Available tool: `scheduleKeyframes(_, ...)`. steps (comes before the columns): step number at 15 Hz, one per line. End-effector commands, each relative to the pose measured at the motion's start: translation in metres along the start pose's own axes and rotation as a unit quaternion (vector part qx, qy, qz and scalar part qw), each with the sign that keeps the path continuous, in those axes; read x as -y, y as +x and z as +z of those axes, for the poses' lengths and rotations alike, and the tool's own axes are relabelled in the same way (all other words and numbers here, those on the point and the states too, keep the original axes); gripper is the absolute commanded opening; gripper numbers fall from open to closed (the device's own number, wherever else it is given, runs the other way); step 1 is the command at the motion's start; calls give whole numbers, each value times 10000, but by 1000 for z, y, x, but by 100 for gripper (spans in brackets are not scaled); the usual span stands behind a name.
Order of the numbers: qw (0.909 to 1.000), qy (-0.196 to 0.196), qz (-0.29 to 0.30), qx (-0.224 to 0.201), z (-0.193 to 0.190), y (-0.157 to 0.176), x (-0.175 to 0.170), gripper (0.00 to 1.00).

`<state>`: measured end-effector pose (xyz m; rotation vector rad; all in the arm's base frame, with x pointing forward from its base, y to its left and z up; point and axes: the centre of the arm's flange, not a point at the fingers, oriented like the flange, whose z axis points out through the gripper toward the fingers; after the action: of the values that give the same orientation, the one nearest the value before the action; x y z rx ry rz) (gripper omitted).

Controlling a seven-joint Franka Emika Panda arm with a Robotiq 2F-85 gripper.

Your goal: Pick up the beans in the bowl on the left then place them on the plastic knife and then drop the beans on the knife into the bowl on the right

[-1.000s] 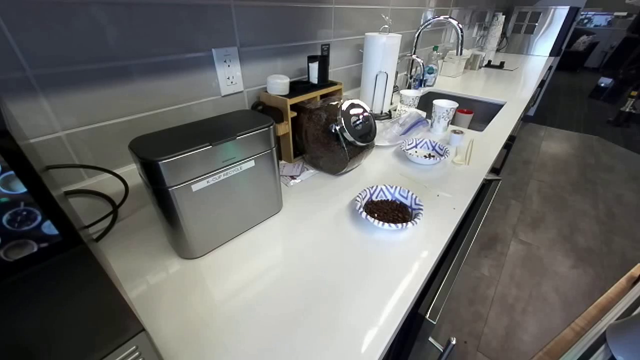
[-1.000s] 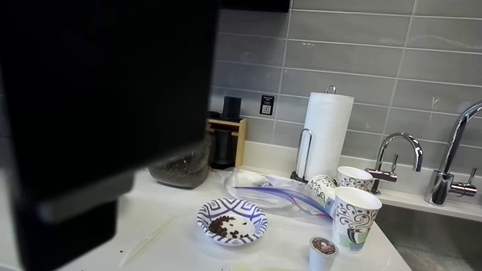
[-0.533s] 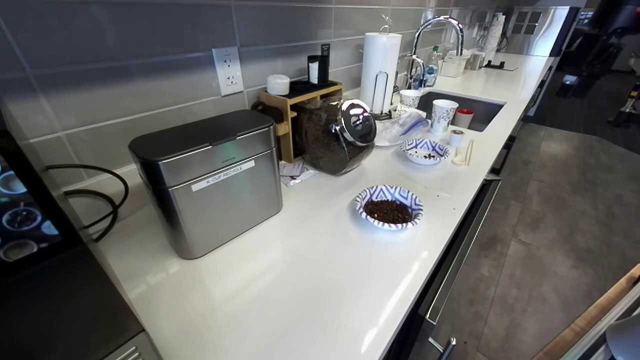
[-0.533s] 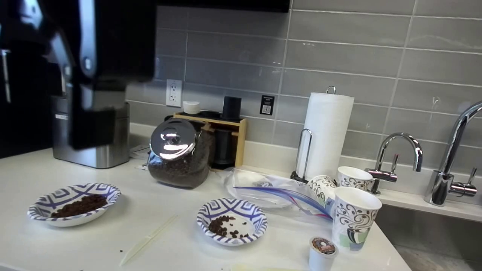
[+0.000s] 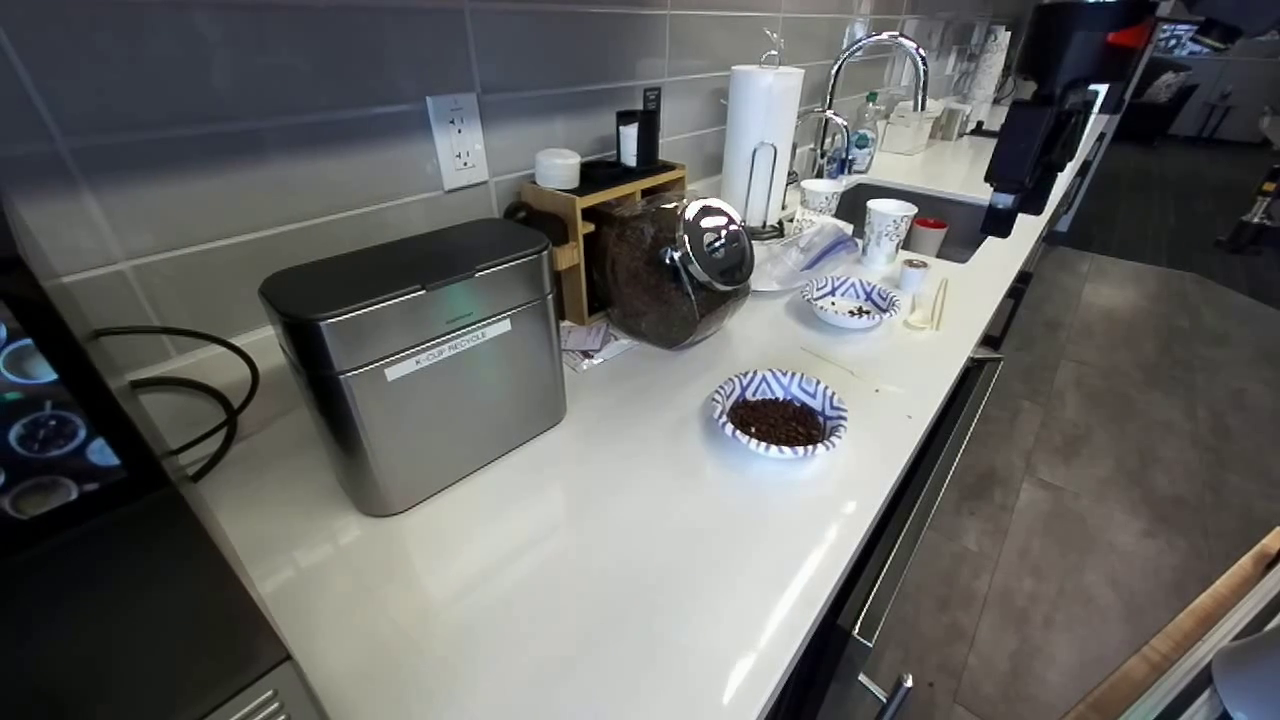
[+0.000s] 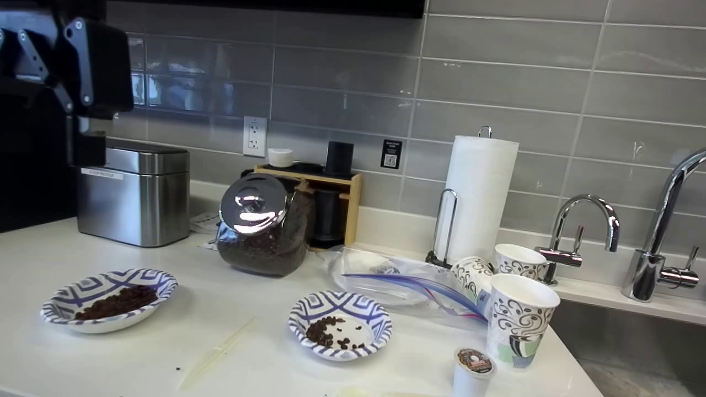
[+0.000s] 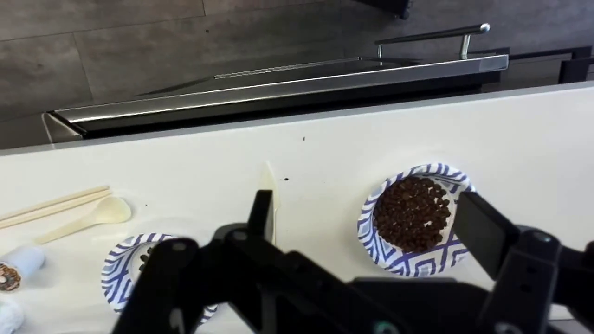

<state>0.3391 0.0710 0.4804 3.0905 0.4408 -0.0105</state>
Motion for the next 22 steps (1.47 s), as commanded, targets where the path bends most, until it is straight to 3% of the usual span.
scheduleKeyframes(1, 10000, 20, 38, -14, -1, -1, -4, 100)
scheduleKeyframes(4, 9999, 86, 113, -49, -3, -3, -14, 100)
scheduleKeyframes(5, 9998, -107, 105, -97, -4, -8, -12, 100)
scheduleKeyframes(9, 9982, -229, -545, 105, 28, 8, 44, 100)
scheduleKeyframes(11, 9957, -242, -893, -29, 43, 15, 73, 100)
scheduleKeyframes(15, 9931, -473, -973, -455, 75, 27, 109, 100)
scheduleKeyframes(20, 9885, -477, -951, -1071, 113, 45, 120, 100)
scheduleKeyframes(22, 9886, -410, -1007, -1043, 97, 38, 118, 100)
